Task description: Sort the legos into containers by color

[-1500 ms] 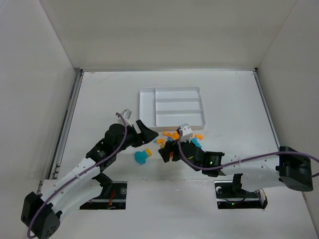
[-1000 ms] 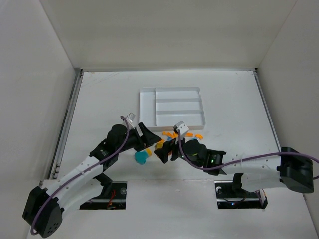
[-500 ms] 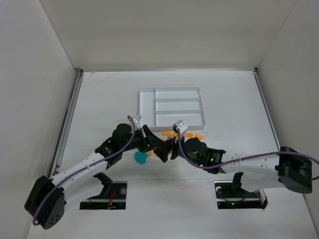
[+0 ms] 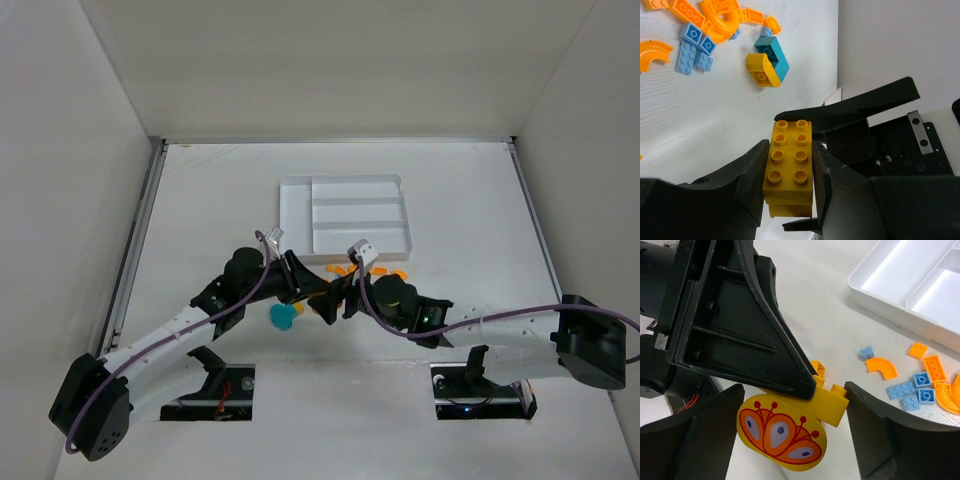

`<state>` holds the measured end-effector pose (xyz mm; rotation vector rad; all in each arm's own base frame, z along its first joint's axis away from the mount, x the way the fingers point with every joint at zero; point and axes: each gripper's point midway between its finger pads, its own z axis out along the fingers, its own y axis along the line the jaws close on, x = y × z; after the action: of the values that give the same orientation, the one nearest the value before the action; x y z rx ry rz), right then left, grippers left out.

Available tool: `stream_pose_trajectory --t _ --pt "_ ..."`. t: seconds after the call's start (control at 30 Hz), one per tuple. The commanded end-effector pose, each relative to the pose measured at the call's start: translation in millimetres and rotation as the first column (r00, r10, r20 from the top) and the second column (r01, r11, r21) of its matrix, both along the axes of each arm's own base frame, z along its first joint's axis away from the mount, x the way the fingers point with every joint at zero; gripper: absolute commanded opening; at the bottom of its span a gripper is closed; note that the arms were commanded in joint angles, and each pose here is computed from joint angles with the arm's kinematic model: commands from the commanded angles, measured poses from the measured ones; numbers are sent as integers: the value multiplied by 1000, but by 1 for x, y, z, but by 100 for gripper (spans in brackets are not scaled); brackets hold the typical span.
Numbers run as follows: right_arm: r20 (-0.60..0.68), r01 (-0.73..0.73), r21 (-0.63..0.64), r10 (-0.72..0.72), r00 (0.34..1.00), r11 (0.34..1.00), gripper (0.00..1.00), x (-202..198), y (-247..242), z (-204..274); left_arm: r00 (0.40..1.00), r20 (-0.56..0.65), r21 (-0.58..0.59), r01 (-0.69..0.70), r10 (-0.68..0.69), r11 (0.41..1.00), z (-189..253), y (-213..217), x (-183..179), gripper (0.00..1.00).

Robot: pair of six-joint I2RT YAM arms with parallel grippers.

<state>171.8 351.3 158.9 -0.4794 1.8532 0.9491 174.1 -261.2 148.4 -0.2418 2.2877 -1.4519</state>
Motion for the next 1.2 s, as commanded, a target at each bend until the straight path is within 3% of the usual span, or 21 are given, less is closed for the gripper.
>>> stream_pose_trajectory --t 0.0,0.27,0.53,0.87,1.17 --pt "35 11 92 -15 999 996 87 6 4 24 997 38 -48 -58 60 997 16 5 14 9" --pt "20 67 118 -70 997 991 100 8 -12 29 977 93 -23 -190 191 982 16 19 36 9" --pt "-7 101 107 -100 995 989 100 13 -24 21 913 284 30 -314 293 949 29 26 50 10" --pt "-11 4 86 -3 1000 996 100 9 1 17 921 306 46 -269 243 962 31 9 39 10" --pt "0 27 104 -28 1000 994 93 22 10 16 936 278 41 -234 214 971 28 3 34 10"
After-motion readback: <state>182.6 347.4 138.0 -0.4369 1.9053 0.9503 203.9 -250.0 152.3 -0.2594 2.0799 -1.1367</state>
